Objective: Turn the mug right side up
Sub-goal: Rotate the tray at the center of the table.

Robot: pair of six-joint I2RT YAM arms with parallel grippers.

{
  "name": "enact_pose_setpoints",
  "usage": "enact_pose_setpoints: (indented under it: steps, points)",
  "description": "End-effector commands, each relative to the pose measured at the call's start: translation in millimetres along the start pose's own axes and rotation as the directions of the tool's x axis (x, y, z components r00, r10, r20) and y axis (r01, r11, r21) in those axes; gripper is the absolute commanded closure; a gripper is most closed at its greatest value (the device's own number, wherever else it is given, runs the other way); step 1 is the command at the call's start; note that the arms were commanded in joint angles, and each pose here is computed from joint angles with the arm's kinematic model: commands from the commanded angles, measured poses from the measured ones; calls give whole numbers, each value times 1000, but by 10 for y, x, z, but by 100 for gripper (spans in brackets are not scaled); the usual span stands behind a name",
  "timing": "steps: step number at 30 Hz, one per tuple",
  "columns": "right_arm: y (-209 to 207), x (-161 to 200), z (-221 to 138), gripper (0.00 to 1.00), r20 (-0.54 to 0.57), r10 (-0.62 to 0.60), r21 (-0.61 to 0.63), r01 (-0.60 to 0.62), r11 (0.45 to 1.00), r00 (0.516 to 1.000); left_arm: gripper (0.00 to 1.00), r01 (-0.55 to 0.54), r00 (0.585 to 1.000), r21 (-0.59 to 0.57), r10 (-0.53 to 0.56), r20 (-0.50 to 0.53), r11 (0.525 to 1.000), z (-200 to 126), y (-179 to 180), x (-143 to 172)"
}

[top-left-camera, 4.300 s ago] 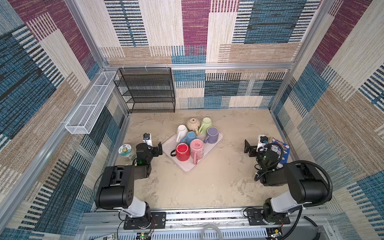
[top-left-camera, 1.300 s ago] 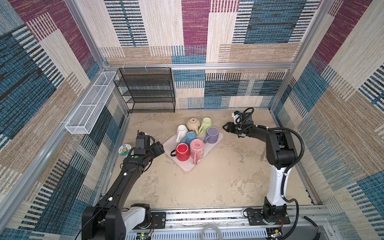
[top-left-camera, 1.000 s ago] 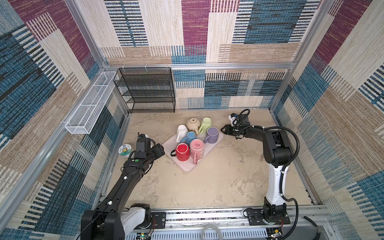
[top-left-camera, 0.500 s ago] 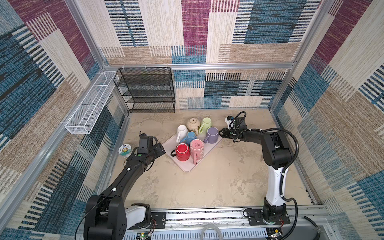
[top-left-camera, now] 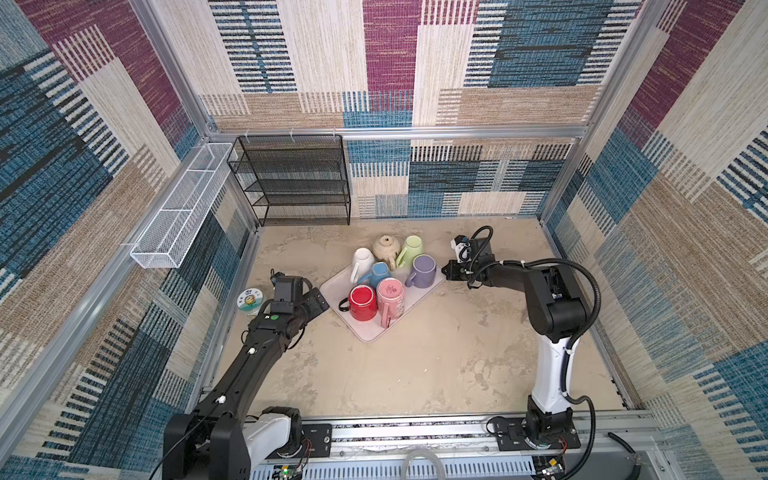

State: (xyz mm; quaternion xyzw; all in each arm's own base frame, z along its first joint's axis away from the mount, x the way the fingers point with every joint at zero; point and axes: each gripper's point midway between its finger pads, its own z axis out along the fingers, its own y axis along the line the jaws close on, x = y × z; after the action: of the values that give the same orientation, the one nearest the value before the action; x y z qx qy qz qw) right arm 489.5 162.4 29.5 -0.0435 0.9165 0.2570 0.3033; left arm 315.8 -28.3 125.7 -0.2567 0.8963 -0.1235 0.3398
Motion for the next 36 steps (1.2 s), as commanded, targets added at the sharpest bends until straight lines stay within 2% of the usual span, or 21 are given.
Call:
enact_pose_setpoints:
  steps: [1,8,15,25,31,36]
  points:
    - [-75,280,-65,100,-79,106,52,-102,993,991,18,-30,1000,65,29,6,997,-7,-134,-30]
    - [-61,465,-278,100,-57,144,66,-140,988,988,37,-32,996,22,34,-86,999,100,-67,122]
    - [-76,820,-563,100,-56,178,106,-172,979,982,38,-45,991,9,46,-124,999,147,-44,267]
    - [35,1263,-1003,100,-40,210,105,-205,973,977,39,-123,977,-16,118,-177,992,202,-52,632]
    - [79,1451,-1235,100,-10,252,112,-250,962,968,42,-141,970,0,138,-202,990,168,-17,792]
    - [56,1685,-1332,100,-41,276,142,-268,953,960,43,-155,962,33,158,-222,987,120,-23,887]
